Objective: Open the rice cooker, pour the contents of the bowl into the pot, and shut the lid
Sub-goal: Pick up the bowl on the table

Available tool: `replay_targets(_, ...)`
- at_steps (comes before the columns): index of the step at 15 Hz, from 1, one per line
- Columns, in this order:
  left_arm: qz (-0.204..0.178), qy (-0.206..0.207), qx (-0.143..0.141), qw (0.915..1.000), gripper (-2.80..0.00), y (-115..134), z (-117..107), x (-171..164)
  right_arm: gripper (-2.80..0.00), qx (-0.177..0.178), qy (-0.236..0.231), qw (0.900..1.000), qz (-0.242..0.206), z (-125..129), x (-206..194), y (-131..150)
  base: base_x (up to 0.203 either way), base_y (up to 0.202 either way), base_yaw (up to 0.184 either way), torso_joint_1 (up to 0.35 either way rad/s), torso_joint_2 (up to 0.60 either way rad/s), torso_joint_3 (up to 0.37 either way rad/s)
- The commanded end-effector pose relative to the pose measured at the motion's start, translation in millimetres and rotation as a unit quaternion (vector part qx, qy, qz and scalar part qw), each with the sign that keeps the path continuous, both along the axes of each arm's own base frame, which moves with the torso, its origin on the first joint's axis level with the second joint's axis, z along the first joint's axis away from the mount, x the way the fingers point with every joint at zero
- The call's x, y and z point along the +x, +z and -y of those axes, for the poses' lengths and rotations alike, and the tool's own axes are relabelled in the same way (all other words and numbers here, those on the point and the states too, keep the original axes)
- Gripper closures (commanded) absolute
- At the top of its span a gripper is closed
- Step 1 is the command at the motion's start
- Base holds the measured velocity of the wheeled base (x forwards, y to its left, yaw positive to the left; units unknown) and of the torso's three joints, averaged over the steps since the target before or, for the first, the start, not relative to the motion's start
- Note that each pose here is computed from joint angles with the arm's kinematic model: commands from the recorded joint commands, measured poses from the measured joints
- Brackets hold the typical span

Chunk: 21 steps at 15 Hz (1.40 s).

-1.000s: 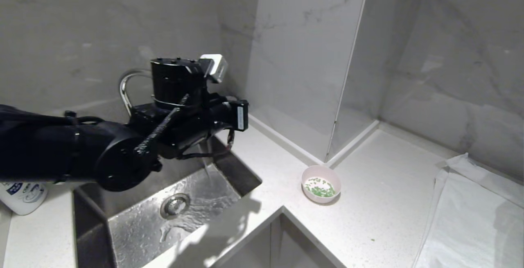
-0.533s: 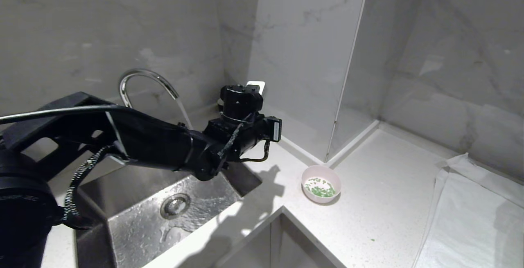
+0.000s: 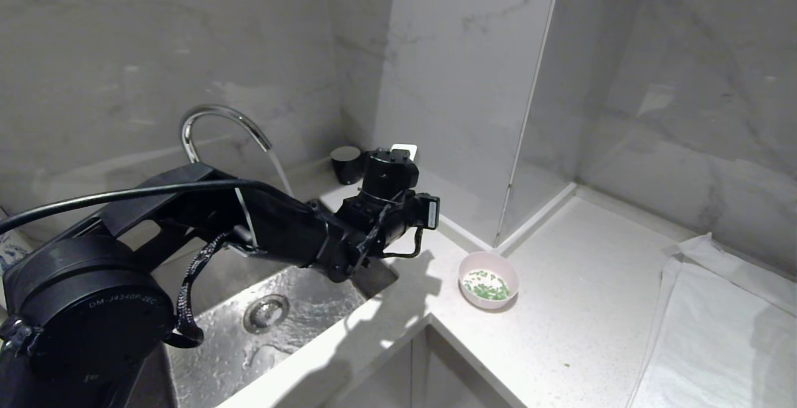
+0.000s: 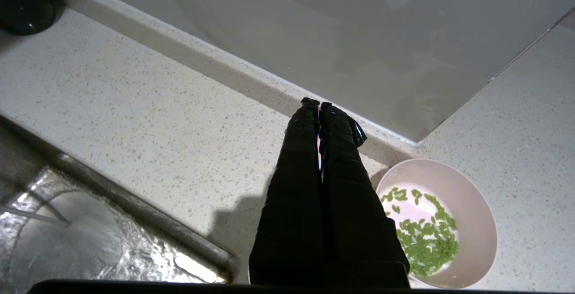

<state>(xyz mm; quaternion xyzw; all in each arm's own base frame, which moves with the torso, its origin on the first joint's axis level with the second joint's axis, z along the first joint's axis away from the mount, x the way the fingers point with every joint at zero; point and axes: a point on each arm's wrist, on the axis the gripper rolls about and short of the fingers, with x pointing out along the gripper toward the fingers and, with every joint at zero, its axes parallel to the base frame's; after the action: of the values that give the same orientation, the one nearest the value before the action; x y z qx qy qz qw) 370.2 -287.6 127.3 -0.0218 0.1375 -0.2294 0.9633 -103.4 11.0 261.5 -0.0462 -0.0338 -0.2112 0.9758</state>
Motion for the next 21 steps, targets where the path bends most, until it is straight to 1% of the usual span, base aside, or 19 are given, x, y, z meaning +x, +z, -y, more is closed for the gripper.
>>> replay_targets(1,0.001,0.003,-0.004,1.0,0.0,0,0,2,0.0,-0.014,-0.002,1.0,0.007,-1,-2,10,0.0,0.0,0.0,0.0,0.0,0.0)
replay_targets(2,-0.002,0.004,-0.008,1.0,0.0,-1,0,2,0.0,-0.012,0.013,1.0,0.009,3,-1,15,0.0,0.0,0.0,0.0,0.0,0.0)
replay_targets(3,-0.004,0.005,-0.011,0.9999,0.0,0,-1,2,0.0,-0.006,0.045,0.999,0.016,10,-3,19,0.0,0.0,0.0,0.0,0.0,0.0)
replay_targets(4,-0.003,0.006,-0.012,0.9999,0.0,1,-2,2,0.0,0.0,0.072,0.997,0.019,17,-6,19,0.0,0.0,0.0,0.0,0.0,0.0)
replay_targets(5,-0.002,0.008,-0.013,0.9999,0.0,2,-3,3,0.0,0.0,0.084,0.996,0.02,19,-12,10,0.0,0.0,0.0,0.0,0.0,0.0)
replay_targets(8,0.001,0.009,-0.016,0.9998,0.0,6,-4,2,0.0,-0.013,0.124,0.992,0.009,17,-22,-51,0.0,0.0,0.0,0.0,0.0,0.0)
replay_targets(9,0.001,0.007,-0.015,0.9999,0.0,7,-3,1,0.0,-0.019,0.144,0.989,-0.016,16,-14,-74,0.0,0.0,0.0,0.0,0.0,0.0)
replay_targets(11,0.002,0.004,-0.016,0.9999,0.0,9,-1,0,0.0,-0.002,0.184,0.981,-0.063,13,8,-103,0.0,0.0,0.0,0.0,0.0,0.0)
replay_targets(13,-0.005,-0.005,-0.011,0.9999,0.0,0,6,-2,0.0,0.006,0.216,0.972,-0.098,11,36,-133,0.0,0.0,0.0,0.0,0.0,0.0)
replay_targets(14,-0.008,-0.009,-0.009,0.9999,0.0,-4,10,-4,0.0,0.002,0.223,0.969,-0.103,11,48,-147,0.0,0.0,0.0,0.0,0.0,0.0)
replay_targets(15,-0.012,-0.015,-0.006,0.9998,0.0,-7,15,-8,0.0,-0.01,0.226,0.969,-0.102,11,61,-163,0.0,0.0,0.0,0.0,0.0,0.0)
replay_targets(16,-0.014,-0.021,-0.004,0.9997,0.0,-10,20,-11,0.0,-0.028,0.228,0.97,-0.084,10,72,-176,0.0,0.0,0.0,0.0,0.0,0.0)
replay_targets(17,-0.021,-0.025,0.001,0.9995,0.0,-16,24,-12,0.0,-0.042,0.228,0.972,-0.044,10,78,-178,0.0,0.0,0.0,0.0,0.0,0.0)
replay_targets(18,-0.03,-0.028,0.01,0.9991,0.0,-23,27,-14,0.0,-0.049,0.228,0.972,-0.02,10,80,-179,0.0,0.0,0.0,0.0,0.0,0.0)
replay_targets(19,-0.043,-0.03,0.021,0.9984,0.0,-29,28,-15,0.0,-0.043,0.23,0.972,-0.023,10,80,-180,0.0,0.0,0.0,0.0,0.0,0.0)
replay_targets(20,-0.056,-0.031,0.031,0.9975,0.0,-34,27,-17,0.0,-0.019,0.232,0.971,-0.047,10,81,-186,0.0,0.0,0.0,0.0,0.0,0.0)
replay_targets(21,-0.073,-0.031,0.046,0.9958,0.0,-40,27,-18,0.0,-0.015,0.233,0.971,-0.05,10,81,-187,0.0,0.0,0.0,0.0,0.0,0.0)
